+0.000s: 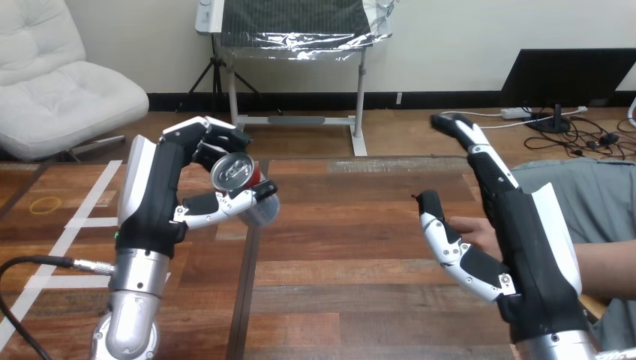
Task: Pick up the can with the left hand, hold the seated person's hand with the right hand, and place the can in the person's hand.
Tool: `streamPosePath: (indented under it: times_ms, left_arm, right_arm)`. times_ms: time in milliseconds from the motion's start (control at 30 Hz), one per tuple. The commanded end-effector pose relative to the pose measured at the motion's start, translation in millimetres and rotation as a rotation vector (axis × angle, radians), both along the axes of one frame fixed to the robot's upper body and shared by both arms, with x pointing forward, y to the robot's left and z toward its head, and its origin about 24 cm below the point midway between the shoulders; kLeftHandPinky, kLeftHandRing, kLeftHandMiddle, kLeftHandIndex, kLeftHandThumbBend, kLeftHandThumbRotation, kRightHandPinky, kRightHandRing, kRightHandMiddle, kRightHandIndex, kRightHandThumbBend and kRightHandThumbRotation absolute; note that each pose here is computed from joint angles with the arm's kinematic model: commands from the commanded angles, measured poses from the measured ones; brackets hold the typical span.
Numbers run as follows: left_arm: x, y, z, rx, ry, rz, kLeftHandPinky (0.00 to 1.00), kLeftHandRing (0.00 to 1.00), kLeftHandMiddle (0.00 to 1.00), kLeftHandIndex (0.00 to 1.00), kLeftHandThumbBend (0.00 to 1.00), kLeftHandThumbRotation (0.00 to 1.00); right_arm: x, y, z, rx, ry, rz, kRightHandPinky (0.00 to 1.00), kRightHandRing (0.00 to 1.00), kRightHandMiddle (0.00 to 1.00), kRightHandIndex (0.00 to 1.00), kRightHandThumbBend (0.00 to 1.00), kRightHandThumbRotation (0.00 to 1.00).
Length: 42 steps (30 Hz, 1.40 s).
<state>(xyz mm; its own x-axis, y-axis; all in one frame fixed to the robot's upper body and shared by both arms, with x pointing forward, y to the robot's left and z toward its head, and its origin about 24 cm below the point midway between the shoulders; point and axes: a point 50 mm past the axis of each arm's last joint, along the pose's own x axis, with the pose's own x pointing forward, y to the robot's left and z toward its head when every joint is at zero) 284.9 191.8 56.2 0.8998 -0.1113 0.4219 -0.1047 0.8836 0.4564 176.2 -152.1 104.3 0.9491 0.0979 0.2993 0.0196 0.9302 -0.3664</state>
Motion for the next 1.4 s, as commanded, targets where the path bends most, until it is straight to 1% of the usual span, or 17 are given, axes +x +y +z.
streamPosePath:
  times_ms: [0, 67, 133, 167, 200, 367, 400, 433, 667, 700, 767, 800, 867, 967, 1100, 1267, 1367]
  left_arm:
    - [5.0, -8.2, 25.1, -0.052, -0.102, -0.025, 0.42, 0.46, 0.51, 0.52, 0.66, 0.0]
    - [4.5, -9.2, 26.0, -0.053, -0.102, -0.028, 0.42, 0.46, 0.51, 0.52, 0.66, 0.0]
    - [4.0, -10.9, 27.2, -0.053, -0.106, -0.031, 0.42, 0.46, 0.51, 0.52, 0.66, 0.0]
    - [3.8, -11.4, 27.6, -0.053, -0.106, -0.032, 0.43, 0.46, 0.51, 0.52, 0.66, 0.0]
    - [3.6, -12.5, 28.3, -0.054, -0.107, -0.034, 0.43, 0.46, 0.51, 0.51, 0.66, 0.0]
    - [2.9, -15.9, 30.1, -0.056, -0.108, -0.042, 0.42, 0.46, 0.51, 0.51, 0.66, 0.0]
    - [2.8, -17.0, 30.6, -0.057, -0.108, -0.043, 0.42, 0.46, 0.51, 0.51, 0.67, 0.0]
    - [2.7, -17.6, 30.8, -0.057, -0.108, -0.044, 0.42, 0.45, 0.5, 0.51, 0.67, 0.0]
    - [1.6, -22.3, 32.3, -0.059, -0.1, -0.058, 0.42, 0.45, 0.5, 0.51, 0.67, 0.0]
    - [1.4, -23.4, 32.5, -0.061, -0.1, -0.062, 0.42, 0.45, 0.5, 0.51, 0.67, 0.0]
    - [1.2, -24.5, 32.9, -0.064, -0.099, -0.067, 0.41, 0.44, 0.5, 0.51, 0.67, 0.0]
    - [1.1, -25.5, 33.1, -0.066, -0.099, -0.071, 0.41, 0.44, 0.5, 0.51, 0.67, 0.0]
    - [1.0, -26.5, 33.5, -0.068, -0.099, -0.075, 0.41, 0.44, 0.49, 0.51, 0.67, 0.0]
    - [0.7, -28.5, 33.9, -0.069, -0.099, -0.078, 0.4, 0.44, 0.49, 0.51, 0.67, 0.0]
    - [0.3, -31.1, 34.4, -0.057, -0.103, -0.092, 0.39, 0.43, 0.49, 0.51, 0.67, 0.0]
    - [0.2, -33.7, 34.7, -0.05, -0.105, -0.104, 0.39, 0.42, 0.48, 0.52, 0.67, 0.0]
    - [0.0, -35.4, 34.7, -0.049, -0.105, -0.108, 0.39, 0.43, 0.48, 0.52, 0.67, 0.0]
  right_arm:
    - [8.5, -7.7, 20.6, -0.108, -0.077, -0.013, 1.0, 1.0, 0.98, 0.92, 0.31, 0.0]
    - [9.5, -10.3, 20.8, -0.15, -0.068, -0.024, 1.0, 0.99, 0.97, 0.92, 0.36, 0.0]
    - [11.4, -15.0, 20.8, -0.225, -0.054, -0.039, 0.98, 0.97, 0.97, 0.92, 0.41, 0.0]
    - [11.9, -16.2, 20.9, -0.244, -0.051, -0.044, 0.95, 0.95, 0.96, 0.91, 0.46, 0.0]
    - [13.3, -19.2, 20.8, -0.283, -0.04, -0.05, 0.93, 0.94, 0.95, 0.91, 0.48, 0.0]
    - [17.4, -28.1, 21.4, -0.38, -0.009, -0.065, 0.83, 0.89, 0.93, 0.89, 0.59, 0.0]
    - [18.8, -31.3, 21.5, -0.412, 0.006, -0.072, 0.82, 0.89, 0.93, 0.89, 0.6, 0.0]
    - [19.6, -33.3, 21.6, -0.432, 0.016, -0.076, 0.79, 0.87, 0.92, 0.88, 0.64, 0.0]
    - [25.8, -47.6, 22.0, -0.559, 0.08, -0.099, 0.72, 0.84, 0.9, 0.86, 0.72, 0.0]
    - [27.2, -51.0, 22.0, -0.603, 0.09, -0.111, 0.71, 0.84, 0.9, 0.86, 0.73, 0.0]
    - [28.7, -54.4, 22.2, -0.651, 0.1, -0.124, 0.69, 0.82, 0.88, 0.85, 0.77, 0.0]
    - [30.3, -57.6, 21.9, -0.682, 0.112, -0.135, 0.68, 0.81, 0.88, 0.85, 0.78, 0.0]
    - [32.0, -60.6, 21.7, -0.709, 0.124, -0.146, 0.68, 0.81, 0.87, 0.84, 0.81, 0.0]
    - [35.1, -65.8, 21.2, -0.751, 0.16, -0.163, 0.68, 0.81, 0.86, 0.83, 0.83, 0.0]
    - [40.1, -73.1, 19.9, -0.806, 0.196, -0.165, 0.69, 0.82, 0.86, 0.83, 0.86, 0.0]
    - [45.0, -80.4, 17.5, -0.86, 0.22, -0.169, 0.72, 0.82, 0.85, 0.81, 0.89, 0.0]
    - [48.1, -85.2, 15.7, -0.915, 0.246, -0.178, 0.73, 0.82, 0.85, 0.81, 0.9, 0.0]
